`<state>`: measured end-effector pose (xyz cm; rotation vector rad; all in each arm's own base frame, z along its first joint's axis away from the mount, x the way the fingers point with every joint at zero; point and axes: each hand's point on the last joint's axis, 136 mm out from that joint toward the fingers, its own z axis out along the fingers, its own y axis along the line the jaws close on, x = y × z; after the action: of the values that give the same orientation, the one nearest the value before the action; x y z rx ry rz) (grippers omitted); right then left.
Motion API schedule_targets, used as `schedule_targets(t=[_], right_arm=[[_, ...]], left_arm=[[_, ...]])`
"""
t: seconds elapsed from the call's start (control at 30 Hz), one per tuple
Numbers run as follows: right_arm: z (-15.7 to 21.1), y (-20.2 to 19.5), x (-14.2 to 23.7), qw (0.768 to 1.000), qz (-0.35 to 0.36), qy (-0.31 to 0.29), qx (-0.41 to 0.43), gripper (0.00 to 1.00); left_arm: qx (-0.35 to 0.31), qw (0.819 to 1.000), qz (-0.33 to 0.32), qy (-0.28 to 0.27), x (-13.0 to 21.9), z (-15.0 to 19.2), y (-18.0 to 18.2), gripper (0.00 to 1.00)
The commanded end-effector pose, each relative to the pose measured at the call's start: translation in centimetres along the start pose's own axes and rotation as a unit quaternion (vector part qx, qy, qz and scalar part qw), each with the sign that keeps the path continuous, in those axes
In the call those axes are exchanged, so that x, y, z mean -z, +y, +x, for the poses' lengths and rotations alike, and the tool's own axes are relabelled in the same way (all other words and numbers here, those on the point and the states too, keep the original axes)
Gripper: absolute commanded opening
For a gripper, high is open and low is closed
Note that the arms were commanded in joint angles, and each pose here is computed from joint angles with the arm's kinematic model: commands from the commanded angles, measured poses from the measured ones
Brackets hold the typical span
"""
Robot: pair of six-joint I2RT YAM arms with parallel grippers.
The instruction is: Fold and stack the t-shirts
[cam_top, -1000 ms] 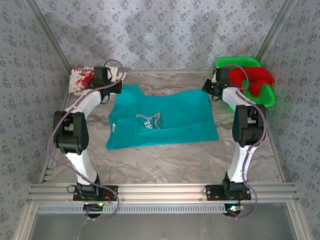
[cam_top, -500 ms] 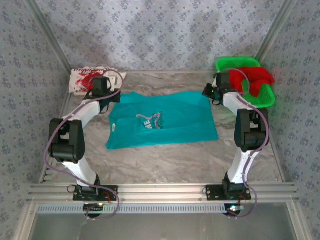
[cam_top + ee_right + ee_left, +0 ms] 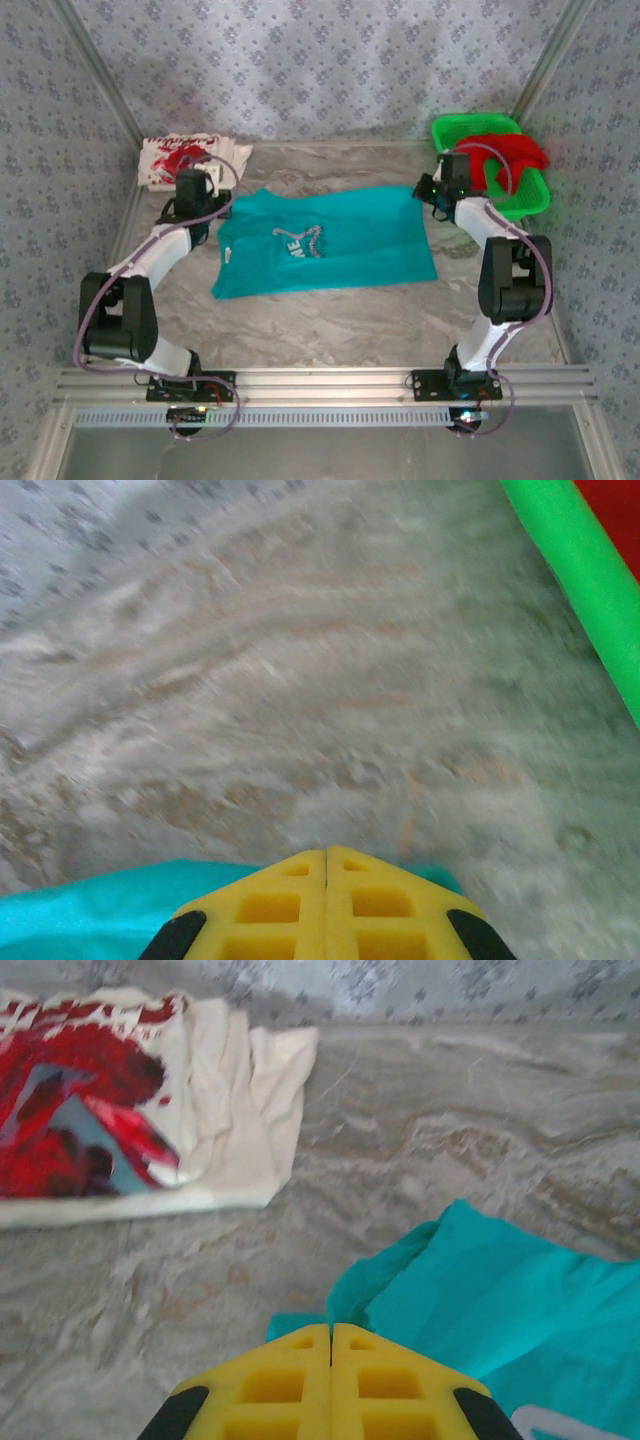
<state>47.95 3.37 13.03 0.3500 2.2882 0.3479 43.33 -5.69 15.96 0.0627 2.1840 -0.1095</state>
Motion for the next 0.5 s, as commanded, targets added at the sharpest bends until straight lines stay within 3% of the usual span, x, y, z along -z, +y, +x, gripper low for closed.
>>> schedule_targets(t=[0.0, 0.23, 0.47], right_arm=[[1.0, -1.8, 0.9, 1.000, 0.020, -0.002, -0.022, 0.00], [1.9, -2.5, 0.9, 0.999, 0.023, 0.007, -0.028, 0.00], [0.6, -2.6, 2.3, 0.999, 0.031, -0.009, -0.029, 0.00]], left_arm=[[0.011, 0.999, -0.044, -0.013, 1.1, 0.5, 1.6, 0.00], [0.020, 0.998, -0.060, 0.001, 1.1, 2.3, 2.4, 0.00], [0.020, 0.997, -0.071, -0.016, 2.5, 0.9, 2.8, 0.00]])
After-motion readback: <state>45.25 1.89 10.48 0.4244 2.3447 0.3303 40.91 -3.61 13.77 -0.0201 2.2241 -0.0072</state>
